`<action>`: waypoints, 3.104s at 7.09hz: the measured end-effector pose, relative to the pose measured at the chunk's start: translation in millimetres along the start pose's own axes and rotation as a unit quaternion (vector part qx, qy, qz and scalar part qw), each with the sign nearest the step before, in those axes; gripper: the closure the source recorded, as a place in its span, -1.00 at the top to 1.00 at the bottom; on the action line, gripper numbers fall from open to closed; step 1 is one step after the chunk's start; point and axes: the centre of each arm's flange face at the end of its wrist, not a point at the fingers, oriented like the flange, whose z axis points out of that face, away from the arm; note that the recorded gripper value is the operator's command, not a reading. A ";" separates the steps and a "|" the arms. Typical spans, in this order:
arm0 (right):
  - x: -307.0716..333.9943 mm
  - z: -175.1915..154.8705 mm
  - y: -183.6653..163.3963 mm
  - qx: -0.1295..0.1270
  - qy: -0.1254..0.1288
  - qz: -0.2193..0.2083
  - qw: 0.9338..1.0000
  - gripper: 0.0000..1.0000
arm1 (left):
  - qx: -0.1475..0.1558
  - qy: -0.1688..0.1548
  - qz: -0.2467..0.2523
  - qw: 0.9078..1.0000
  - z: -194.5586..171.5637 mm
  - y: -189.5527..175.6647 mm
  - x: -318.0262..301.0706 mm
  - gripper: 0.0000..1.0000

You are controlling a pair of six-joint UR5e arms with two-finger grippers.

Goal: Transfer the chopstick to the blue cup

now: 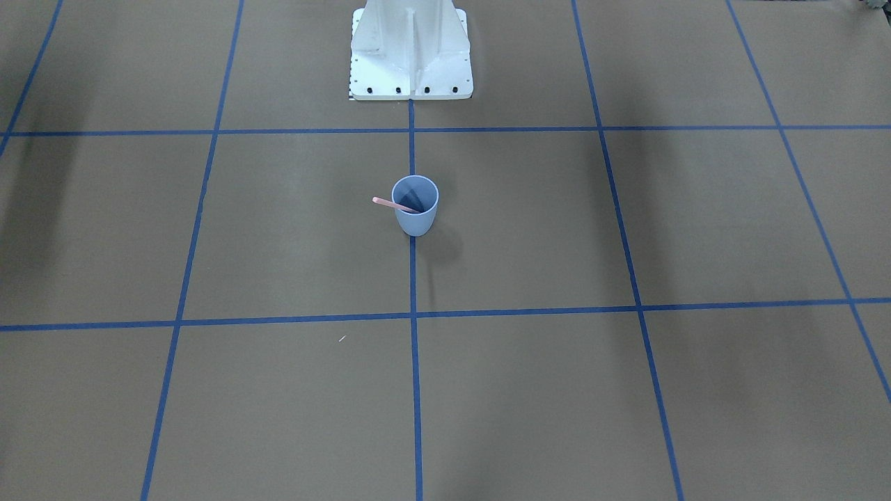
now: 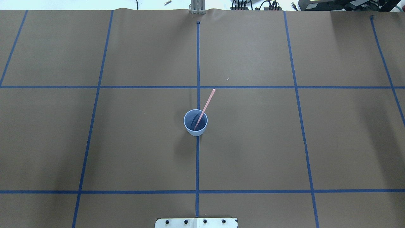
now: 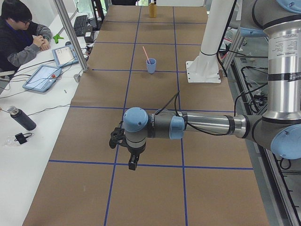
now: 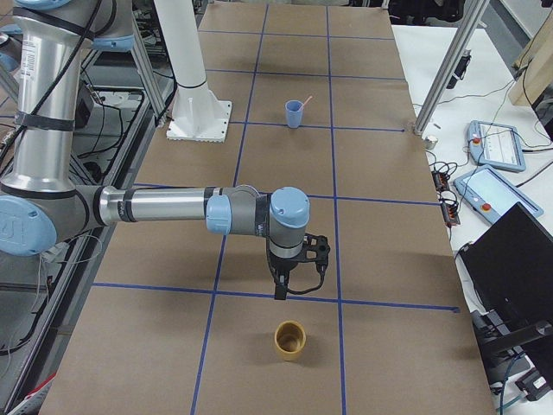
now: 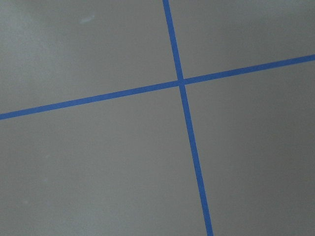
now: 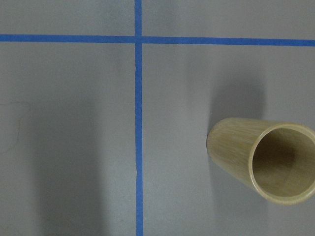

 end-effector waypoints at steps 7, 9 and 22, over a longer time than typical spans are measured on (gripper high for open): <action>0.1 1.2 1.0 -0.001 -0.001 0.000 1.000 1.00 | -0.005 0.002 -0.005 1.000 4.4 7.6 -2.3 0.98; 0.6 1.8 1.3 -0.001 -0.001 0.000 1.000 1.00 | -0.005 0.002 -0.005 1.000 4.8 7.8 -2.6 0.98; 2.3 4.8 4.3 -0.005 -0.004 0.003 1.000 1.00 | -0.009 0.002 -0.007 1.000 7.5 13.0 -3.3 0.98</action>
